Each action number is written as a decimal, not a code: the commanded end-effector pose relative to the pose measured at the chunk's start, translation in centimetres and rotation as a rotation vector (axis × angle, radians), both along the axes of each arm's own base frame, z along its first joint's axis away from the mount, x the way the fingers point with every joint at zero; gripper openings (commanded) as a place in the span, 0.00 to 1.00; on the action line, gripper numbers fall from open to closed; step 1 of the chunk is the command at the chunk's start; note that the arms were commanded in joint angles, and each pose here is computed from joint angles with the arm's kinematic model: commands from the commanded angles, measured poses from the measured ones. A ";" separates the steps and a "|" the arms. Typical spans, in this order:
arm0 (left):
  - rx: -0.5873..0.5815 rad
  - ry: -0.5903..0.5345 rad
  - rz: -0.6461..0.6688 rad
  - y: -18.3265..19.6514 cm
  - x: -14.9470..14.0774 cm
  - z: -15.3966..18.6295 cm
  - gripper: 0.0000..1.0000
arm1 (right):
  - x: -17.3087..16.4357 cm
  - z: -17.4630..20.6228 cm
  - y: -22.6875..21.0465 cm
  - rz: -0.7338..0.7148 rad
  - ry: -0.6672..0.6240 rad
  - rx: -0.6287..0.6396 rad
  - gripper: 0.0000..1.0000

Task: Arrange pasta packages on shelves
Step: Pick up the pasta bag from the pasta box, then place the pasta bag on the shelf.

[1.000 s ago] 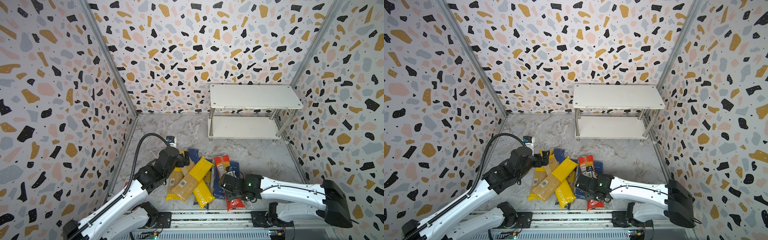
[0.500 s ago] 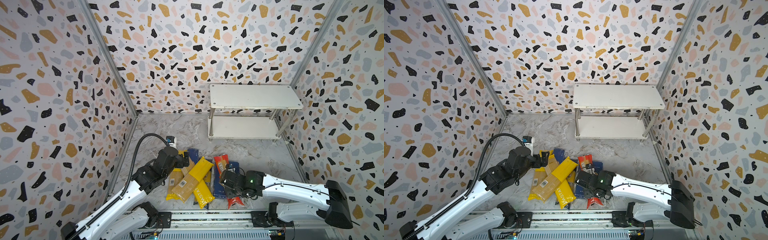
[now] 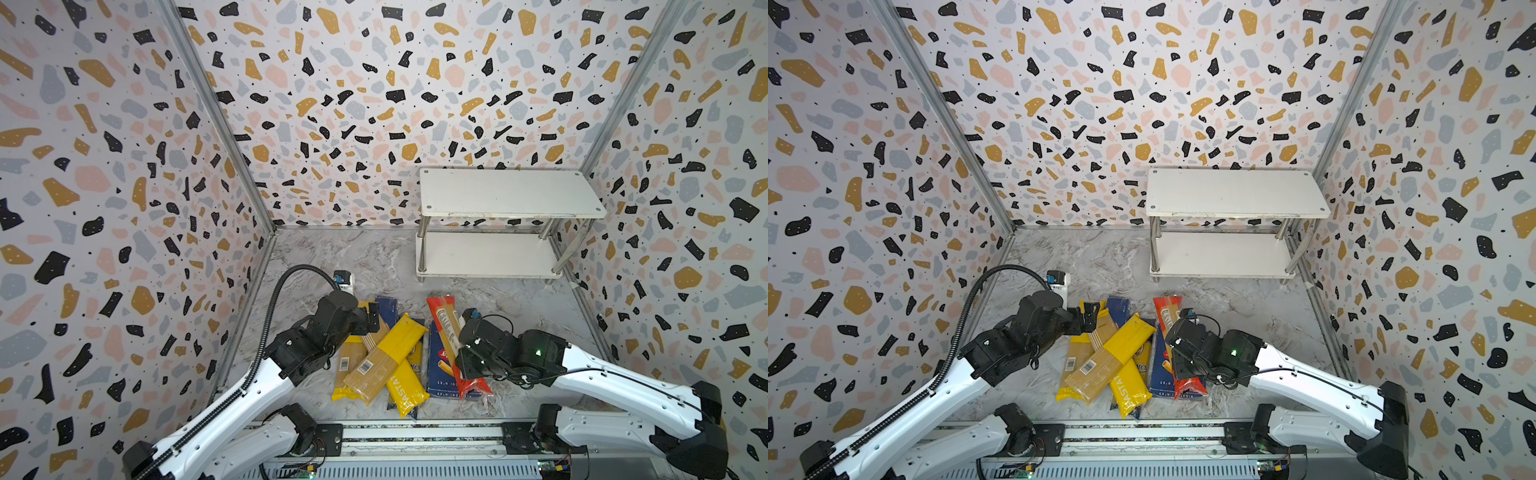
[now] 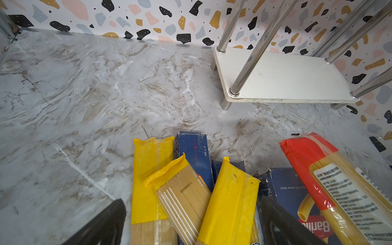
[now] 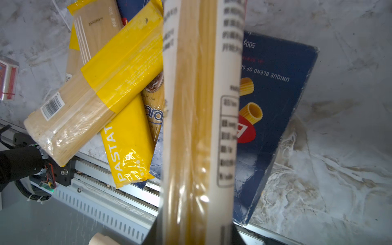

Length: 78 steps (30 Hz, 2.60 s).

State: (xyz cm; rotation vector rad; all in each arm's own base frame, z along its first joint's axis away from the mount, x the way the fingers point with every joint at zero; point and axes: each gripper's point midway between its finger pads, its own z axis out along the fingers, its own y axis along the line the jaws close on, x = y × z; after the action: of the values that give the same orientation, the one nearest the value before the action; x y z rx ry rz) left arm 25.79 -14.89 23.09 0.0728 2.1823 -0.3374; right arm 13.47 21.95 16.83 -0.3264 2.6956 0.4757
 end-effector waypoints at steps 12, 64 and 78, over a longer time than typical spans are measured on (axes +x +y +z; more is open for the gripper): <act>-0.028 -0.051 -0.019 -1.0 0.9 3.2 0.99 | 2.8 11.5 1.8 0.021 -0.277 0.304 0.16; -0.057 -0.116 -0.142 -7.0 4.9 8.3 0.99 | 34.2 36.9 -15.2 -0.400 -0.910 0.353 0.17; -0.037 -0.092 -0.144 -7.5 5.5 6.5 1.00 | 35.7 34.5 -24.8 -0.600 -0.856 0.311 0.17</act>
State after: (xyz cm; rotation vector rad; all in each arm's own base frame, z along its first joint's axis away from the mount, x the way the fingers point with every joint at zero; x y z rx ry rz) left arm 31.20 -22.08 28.85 0.2073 2.1242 -0.4301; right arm 50.82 -2.05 43.24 0.3868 1.9576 0.4208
